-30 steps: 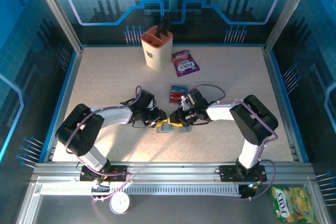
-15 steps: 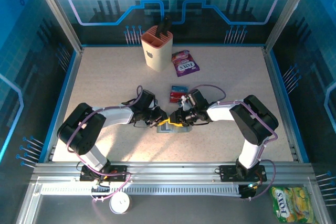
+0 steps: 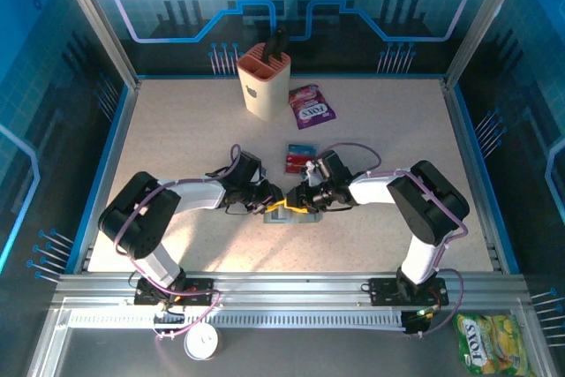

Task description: Take the credit cards out of the card holder

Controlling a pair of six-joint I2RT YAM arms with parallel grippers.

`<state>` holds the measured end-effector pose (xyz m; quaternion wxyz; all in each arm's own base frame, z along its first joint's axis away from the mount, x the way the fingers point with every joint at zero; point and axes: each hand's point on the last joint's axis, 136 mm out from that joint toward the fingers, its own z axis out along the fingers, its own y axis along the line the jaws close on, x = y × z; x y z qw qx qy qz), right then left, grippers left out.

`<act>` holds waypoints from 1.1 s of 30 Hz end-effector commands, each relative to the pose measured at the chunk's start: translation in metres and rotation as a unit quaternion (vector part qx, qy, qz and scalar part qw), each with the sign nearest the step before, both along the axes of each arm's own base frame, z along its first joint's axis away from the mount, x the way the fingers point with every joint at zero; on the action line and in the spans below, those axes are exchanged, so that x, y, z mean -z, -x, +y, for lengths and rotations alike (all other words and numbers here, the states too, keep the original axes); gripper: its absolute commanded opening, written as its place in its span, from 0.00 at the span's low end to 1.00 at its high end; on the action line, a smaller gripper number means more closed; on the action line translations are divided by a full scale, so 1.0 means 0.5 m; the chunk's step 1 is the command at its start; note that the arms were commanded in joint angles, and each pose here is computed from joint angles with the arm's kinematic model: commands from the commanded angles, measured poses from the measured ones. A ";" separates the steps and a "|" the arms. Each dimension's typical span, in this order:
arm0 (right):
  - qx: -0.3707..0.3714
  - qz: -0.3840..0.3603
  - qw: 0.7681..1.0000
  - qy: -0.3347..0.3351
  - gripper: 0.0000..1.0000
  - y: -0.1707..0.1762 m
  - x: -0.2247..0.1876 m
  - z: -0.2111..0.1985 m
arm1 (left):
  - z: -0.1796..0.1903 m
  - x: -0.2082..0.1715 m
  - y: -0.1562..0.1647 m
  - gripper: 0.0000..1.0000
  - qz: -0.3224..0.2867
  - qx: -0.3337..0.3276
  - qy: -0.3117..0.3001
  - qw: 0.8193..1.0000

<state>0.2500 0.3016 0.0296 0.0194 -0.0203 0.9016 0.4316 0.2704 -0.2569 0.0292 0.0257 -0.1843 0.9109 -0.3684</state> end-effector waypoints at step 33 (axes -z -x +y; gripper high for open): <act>0.053 -0.078 0.992 0.083 0.35 -0.022 -0.093 -0.155 | -0.117 -0.048 -0.022 0.21 -0.011 0.053 0.046 0.997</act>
